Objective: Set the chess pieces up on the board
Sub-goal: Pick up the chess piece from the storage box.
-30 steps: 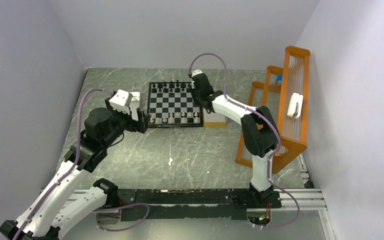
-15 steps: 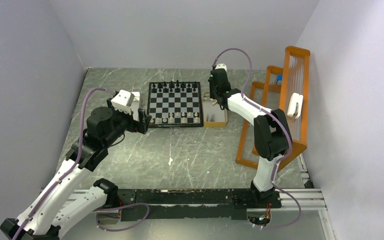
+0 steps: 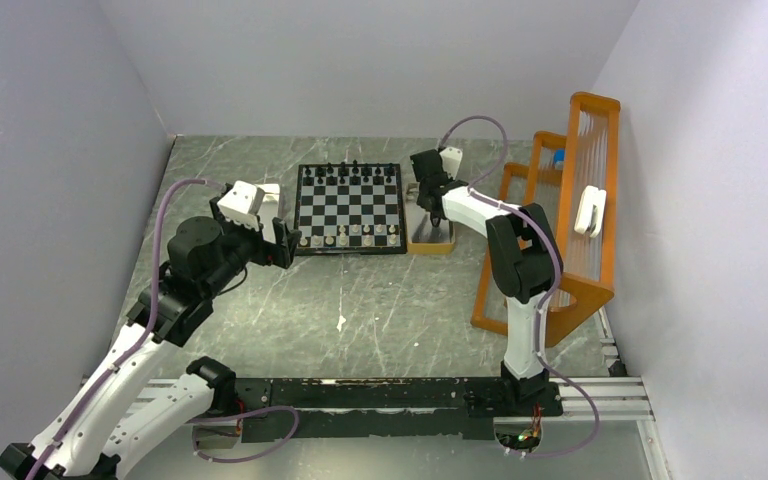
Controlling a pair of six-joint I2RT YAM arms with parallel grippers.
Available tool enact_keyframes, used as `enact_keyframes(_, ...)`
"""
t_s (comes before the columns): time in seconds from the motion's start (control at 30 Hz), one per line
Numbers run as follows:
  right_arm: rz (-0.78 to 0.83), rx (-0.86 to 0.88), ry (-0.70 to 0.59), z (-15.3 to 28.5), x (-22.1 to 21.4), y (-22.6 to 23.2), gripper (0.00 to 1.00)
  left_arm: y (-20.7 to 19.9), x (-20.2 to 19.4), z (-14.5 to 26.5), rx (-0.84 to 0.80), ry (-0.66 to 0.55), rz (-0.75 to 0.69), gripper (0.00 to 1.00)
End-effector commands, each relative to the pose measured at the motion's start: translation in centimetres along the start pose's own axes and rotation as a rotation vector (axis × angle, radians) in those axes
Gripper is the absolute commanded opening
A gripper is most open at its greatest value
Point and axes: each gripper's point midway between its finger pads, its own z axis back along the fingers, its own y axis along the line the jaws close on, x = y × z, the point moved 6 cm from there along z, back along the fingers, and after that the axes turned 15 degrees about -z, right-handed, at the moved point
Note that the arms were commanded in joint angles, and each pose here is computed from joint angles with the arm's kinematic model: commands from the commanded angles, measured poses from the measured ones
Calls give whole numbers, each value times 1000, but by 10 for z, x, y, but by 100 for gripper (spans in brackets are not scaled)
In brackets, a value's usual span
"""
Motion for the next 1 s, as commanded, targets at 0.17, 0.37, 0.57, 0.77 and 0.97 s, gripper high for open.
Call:
enact_keyframes(0.17,-92,-88,-42,-16,1,0,30,1,5,5,3,-31,-3,98)
enact_keyframes(0.37,-85,-86,-10,-26,-11,0,30,1,5,5,0,-30,-3,98)
enact_keyframes(0.57,-63,-97,14,-25,-18,-5,29,1,6,6,2,-35,-4,98)
enact_keyframes(0.77,7,-89,49,-25,-24,-8,28,2,5,6,6,-32,-5,98)
enact_keyframes(0.97,114,-33,125,-24,-36,-10,26,2,5,6,8,-32,-6,98)
